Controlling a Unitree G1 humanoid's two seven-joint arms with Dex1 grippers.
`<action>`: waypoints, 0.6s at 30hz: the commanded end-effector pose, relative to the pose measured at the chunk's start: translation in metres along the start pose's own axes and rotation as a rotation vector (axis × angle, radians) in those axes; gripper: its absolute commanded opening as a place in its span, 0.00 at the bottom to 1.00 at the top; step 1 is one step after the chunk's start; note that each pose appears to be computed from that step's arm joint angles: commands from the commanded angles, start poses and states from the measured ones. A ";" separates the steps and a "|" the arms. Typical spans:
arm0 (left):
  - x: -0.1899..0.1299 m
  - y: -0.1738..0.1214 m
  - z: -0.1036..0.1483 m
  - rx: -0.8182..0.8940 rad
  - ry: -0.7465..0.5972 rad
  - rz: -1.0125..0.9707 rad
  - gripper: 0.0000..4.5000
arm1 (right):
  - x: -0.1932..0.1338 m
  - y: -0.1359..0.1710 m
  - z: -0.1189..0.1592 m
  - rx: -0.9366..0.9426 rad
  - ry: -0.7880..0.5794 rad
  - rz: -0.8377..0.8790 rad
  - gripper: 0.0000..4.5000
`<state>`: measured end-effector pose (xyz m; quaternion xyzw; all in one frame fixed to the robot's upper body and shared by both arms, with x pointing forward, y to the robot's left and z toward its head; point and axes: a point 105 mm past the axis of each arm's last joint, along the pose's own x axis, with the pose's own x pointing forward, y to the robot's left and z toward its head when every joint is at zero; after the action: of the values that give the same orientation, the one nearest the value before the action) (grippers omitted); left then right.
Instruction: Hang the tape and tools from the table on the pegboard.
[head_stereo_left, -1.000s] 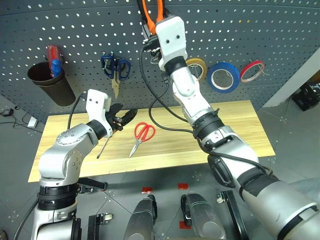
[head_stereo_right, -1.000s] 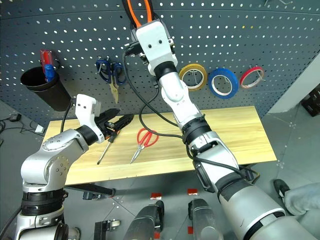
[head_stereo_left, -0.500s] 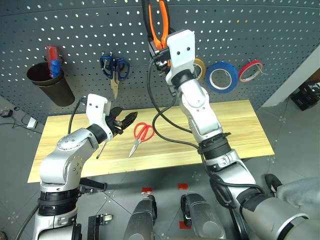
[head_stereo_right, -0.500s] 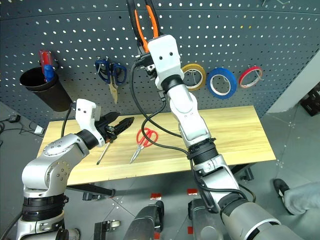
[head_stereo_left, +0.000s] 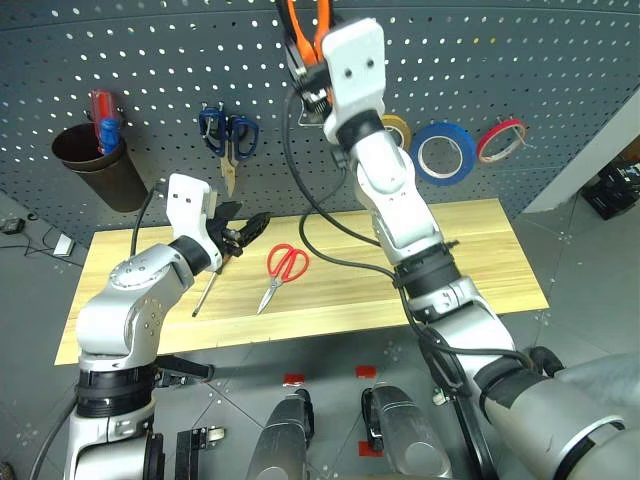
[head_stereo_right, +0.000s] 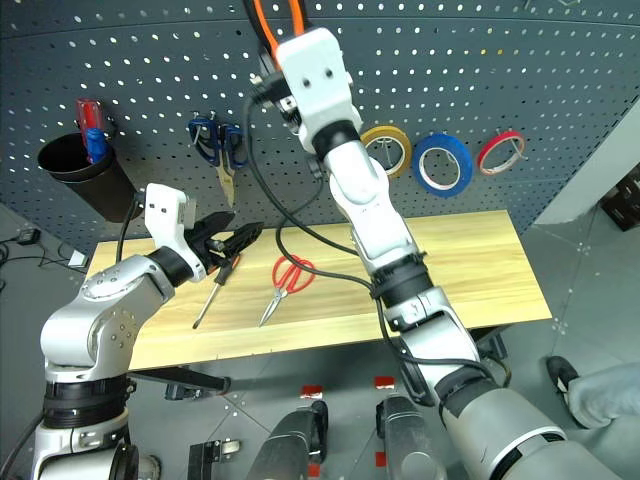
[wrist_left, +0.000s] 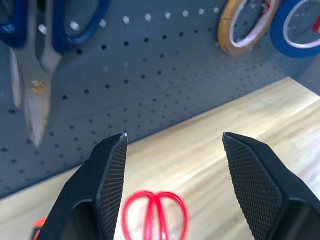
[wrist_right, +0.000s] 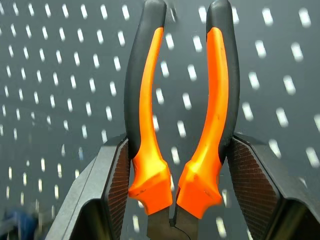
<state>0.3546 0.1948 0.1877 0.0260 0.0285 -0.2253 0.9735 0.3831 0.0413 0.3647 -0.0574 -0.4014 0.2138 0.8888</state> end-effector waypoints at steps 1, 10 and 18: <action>0.004 0.005 0.009 0.045 -0.018 0.002 0.71 | 0.012 0.004 0.017 -0.002 -0.090 -0.005 0.58; 0.014 0.006 0.010 0.070 -0.009 -0.015 0.71 | 0.018 -0.001 0.000 -0.060 -0.071 -0.022 0.58; 0.019 -0.004 0.010 0.066 -0.010 -0.051 0.71 | 0.021 -0.022 -0.003 -0.127 -0.064 -0.093 0.58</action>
<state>0.3718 0.1847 0.1859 0.0454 0.0369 -0.2458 0.9676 0.4195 0.0276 0.3529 -0.1016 -0.3951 0.1531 0.9001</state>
